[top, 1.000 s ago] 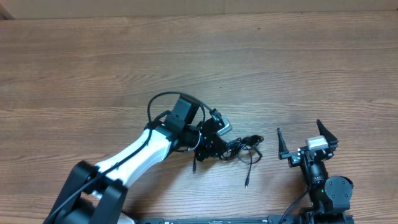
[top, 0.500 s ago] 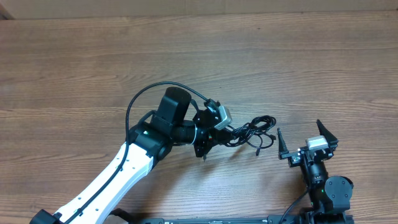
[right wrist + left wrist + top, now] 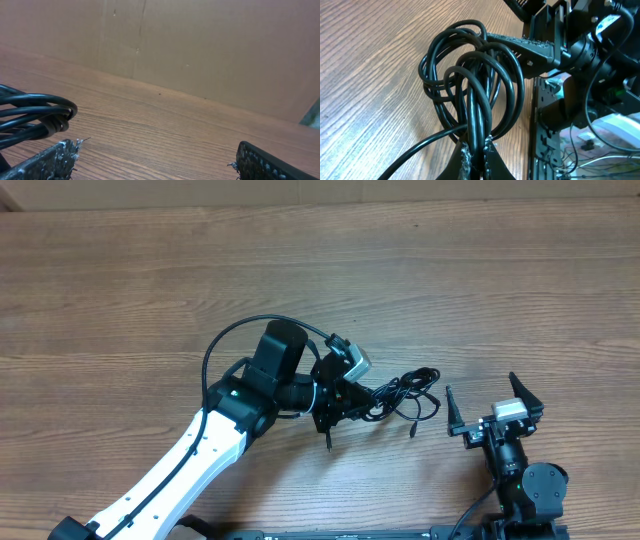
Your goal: Untangle cables
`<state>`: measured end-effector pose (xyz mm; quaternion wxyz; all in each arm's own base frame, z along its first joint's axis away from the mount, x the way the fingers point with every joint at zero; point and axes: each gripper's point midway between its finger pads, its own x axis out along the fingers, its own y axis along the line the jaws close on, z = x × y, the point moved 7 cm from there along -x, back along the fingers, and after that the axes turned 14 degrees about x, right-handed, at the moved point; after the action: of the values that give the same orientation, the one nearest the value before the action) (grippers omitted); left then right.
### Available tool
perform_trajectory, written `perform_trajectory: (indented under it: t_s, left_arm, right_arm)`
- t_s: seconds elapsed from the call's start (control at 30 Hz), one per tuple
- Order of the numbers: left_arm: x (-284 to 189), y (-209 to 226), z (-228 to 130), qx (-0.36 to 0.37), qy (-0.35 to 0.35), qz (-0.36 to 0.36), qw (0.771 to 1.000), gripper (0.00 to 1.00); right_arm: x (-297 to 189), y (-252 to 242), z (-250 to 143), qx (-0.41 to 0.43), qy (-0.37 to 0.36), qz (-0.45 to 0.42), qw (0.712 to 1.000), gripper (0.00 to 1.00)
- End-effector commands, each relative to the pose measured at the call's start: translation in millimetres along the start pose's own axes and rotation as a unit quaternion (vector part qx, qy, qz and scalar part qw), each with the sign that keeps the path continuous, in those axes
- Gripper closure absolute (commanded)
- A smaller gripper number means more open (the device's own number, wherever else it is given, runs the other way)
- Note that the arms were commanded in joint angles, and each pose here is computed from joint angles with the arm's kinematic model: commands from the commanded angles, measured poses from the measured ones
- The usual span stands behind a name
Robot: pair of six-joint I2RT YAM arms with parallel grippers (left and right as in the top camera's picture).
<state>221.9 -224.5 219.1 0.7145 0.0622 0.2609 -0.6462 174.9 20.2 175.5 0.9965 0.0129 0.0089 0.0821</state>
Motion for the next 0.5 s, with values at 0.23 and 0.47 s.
perform_trajectory:
  t_s: [0.23,0.47]
  left_arm:
    - [-7.9,-6.2,23.3,-0.018,-0.037,-0.013,0.999,0.94]
    - [-7.9,-7.1,23.4,-0.048,-0.038,-0.018,0.998,0.96]
  right_arm:
    - [0.2,-0.3,-1.4,0.005,-0.003,-0.002,1.0,0.0]
    - [-2.6,0.2,18.9,0.2,-0.037,0.005,0.979,0.0]
